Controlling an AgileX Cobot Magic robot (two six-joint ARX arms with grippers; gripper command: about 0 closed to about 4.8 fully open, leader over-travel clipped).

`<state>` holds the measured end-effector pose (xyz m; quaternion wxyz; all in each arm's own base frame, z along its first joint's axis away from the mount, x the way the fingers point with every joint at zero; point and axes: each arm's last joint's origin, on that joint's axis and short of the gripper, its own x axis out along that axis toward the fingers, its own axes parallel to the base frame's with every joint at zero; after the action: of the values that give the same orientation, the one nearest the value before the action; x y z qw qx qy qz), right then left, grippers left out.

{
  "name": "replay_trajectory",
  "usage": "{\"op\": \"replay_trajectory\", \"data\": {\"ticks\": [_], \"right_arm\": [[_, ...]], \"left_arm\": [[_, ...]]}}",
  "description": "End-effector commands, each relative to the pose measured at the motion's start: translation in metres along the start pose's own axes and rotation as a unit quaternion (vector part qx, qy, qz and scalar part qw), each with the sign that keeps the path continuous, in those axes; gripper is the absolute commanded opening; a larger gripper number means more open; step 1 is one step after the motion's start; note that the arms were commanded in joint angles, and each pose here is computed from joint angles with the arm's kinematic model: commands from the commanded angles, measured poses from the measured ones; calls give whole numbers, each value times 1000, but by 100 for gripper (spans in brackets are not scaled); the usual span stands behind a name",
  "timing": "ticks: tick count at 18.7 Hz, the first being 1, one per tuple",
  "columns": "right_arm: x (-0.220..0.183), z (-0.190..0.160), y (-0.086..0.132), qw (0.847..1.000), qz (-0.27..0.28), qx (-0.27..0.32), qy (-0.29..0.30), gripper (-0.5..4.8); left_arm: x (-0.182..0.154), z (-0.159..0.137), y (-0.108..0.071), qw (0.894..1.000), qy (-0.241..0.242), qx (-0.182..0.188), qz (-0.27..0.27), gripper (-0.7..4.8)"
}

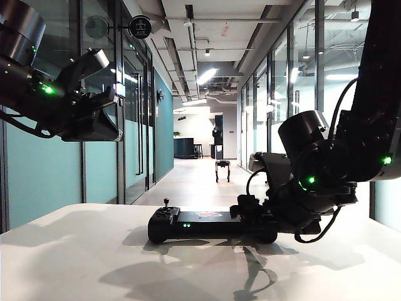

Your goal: Push the left joystick on the remote control sitting on the white table backward to make the robot dog back up in a straight line until it returns close to you.

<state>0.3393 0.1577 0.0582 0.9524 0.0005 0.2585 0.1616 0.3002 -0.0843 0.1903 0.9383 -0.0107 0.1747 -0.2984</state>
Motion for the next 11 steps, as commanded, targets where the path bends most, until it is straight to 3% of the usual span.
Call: {"op": "replay_trajectory", "data": {"ticks": [1, 11], "right_arm": [[4, 6, 1, 1000, 1, 2, -15, 332], [6, 6, -8, 1000, 0, 8, -16, 332]], "left_arm": [[0, 3, -1, 1000, -7, 2, -4, -5], [0, 2, -1, 1000, -5, 1, -4, -5]]}}
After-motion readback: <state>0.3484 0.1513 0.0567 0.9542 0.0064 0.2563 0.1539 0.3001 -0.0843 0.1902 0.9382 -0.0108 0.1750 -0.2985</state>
